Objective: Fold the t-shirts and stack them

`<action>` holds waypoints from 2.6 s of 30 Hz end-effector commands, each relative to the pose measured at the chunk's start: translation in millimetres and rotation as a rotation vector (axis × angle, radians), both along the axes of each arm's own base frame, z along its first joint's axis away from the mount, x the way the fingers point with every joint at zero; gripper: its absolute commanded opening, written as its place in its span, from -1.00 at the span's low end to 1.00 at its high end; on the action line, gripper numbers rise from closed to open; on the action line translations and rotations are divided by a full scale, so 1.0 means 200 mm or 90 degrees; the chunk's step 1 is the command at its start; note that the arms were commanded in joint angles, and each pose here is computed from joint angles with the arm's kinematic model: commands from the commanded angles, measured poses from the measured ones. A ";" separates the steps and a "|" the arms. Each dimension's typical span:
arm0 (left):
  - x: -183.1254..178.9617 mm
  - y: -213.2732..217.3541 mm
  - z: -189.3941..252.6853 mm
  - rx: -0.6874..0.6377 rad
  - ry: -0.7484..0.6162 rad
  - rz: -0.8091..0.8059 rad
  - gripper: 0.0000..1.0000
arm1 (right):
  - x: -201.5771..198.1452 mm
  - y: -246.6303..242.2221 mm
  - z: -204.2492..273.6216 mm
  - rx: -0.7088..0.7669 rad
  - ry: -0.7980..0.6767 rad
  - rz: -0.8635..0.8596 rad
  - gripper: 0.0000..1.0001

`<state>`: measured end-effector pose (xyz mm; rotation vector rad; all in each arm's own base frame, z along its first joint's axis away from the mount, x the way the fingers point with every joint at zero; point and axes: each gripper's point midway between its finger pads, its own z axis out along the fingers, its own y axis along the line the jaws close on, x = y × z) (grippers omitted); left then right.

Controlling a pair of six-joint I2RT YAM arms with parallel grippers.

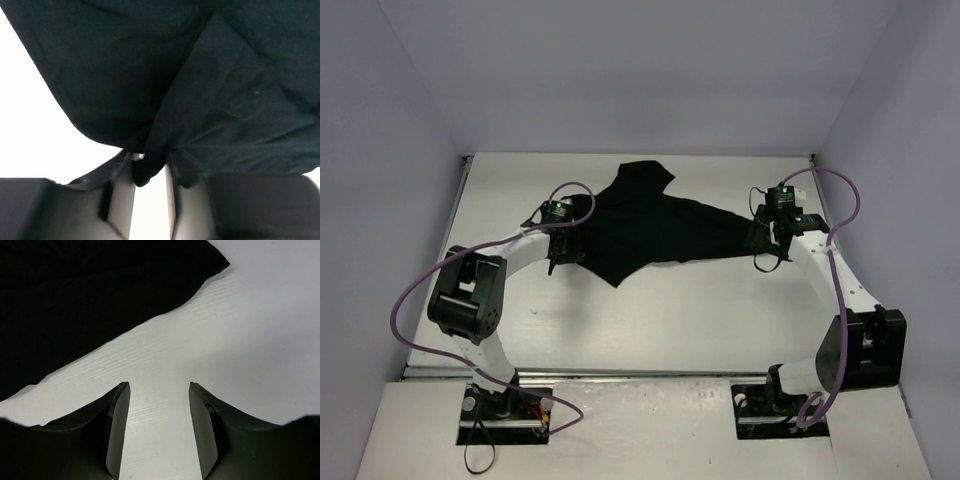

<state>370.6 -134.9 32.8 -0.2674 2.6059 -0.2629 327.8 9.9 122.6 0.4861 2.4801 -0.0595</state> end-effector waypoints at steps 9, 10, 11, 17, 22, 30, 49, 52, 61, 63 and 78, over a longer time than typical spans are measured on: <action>-0.17 0.05 0.31 -0.030 -0.021 0.045 -0.91 | -0.01 0.00 0.09 -0.002 -0.041 0.002 -0.03; -0.19 0.06 0.34 -0.033 -0.026 0.050 -0.92 | -0.02 -0.01 0.09 -0.001 -0.041 0.001 -0.03; -0.22 0.07 0.34 -0.035 -0.024 0.059 -0.93 | -0.02 -0.01 0.09 -0.002 -0.042 0.001 -0.03; -0.45 0.11 0.29 -0.060 -0.003 0.096 -1.00 | -0.02 -0.05 0.09 -0.009 -0.041 -0.020 -0.03; -0.59 0.16 0.26 -0.054 0.009 0.102 -1.00 | 0.00 -0.14 0.03 -0.017 -0.019 -0.071 -0.03; -0.65 0.24 0.34 -0.025 -0.014 0.101 -1.00 | -0.01 -0.17 -0.20 -0.011 0.071 -0.101 0.14; -0.59 0.28 0.53 0.004 -0.047 0.069 -1.00 | -0.22 -0.14 -0.59 0.010 0.175 -0.126 0.15; -0.59 0.29 0.53 0.006 -0.047 0.066 -1.00 | -0.21 -0.10 -0.64 0.034 0.177 -0.115 0.16; -0.60 0.29 0.55 0.005 -0.054 0.064 -1.00 | -0.17 -0.10 -0.63 0.027 0.154 -0.089 0.16; -0.61 0.29 0.55 0.006 -0.054 0.063 -1.00 | -0.15 -0.10 -0.58 0.030 0.132 -0.085 0.15; -0.61 0.30 0.55 0.006 -0.054 0.063 -1.00 | -0.07 -0.07 -0.46 0.050 0.081 -0.062 0.16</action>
